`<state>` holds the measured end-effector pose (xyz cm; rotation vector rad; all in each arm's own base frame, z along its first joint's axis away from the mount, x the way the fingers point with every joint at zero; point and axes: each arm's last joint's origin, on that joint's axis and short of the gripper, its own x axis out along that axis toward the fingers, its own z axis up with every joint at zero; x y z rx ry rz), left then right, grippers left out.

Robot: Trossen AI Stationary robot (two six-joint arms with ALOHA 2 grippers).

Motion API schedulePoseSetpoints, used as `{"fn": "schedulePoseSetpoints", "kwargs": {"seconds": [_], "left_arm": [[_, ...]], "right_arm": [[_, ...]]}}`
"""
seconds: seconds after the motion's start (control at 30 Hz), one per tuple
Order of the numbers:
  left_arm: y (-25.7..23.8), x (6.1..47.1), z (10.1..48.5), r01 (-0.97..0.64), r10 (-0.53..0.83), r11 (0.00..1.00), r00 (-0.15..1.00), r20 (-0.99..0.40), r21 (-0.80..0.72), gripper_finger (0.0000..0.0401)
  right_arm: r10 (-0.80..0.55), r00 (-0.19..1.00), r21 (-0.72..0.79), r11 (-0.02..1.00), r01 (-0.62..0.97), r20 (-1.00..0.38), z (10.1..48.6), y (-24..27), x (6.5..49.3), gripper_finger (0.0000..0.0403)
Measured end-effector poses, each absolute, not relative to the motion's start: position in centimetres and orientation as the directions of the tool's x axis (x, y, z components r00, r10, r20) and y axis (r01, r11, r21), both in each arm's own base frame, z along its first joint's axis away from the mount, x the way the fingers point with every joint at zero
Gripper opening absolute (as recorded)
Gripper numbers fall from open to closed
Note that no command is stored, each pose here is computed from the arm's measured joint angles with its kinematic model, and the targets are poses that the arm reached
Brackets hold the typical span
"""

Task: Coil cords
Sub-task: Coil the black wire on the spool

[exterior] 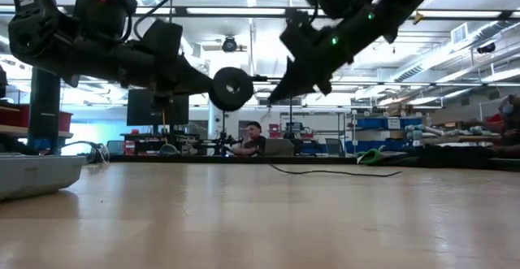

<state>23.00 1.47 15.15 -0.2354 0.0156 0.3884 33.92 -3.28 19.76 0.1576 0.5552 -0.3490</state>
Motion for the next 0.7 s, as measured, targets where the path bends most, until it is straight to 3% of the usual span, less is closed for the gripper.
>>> {"fn": "schedulePoseSetpoints", "kwargs": {"seconds": [0.37,0.53,0.7], "left_arm": [[1.6,23.8,14.6,-0.443,0.415,0.881,0.892,-0.179,-0.168,0.0],[1.8,25.4,15.3,-0.503,0.468,0.861,0.843,-0.266,-0.08,0.0],[1.9,26.1,16.0,-0.531,0.505,0.847,0.821,-0.266,-0.031,0.0]], "right_arm": [[-0.243,0.84,0.096,0.94,0.327,-0.486,21.8,-3.2,34.2,0.0],[-0.203,0.813,0.098,0.948,0.303,-0.546,22.5,-3.2,35.1,0.0],[-0.201,0.761,0.098,0.94,0.327,-0.617,23.0,-3.2,35.1,0.0]]}}
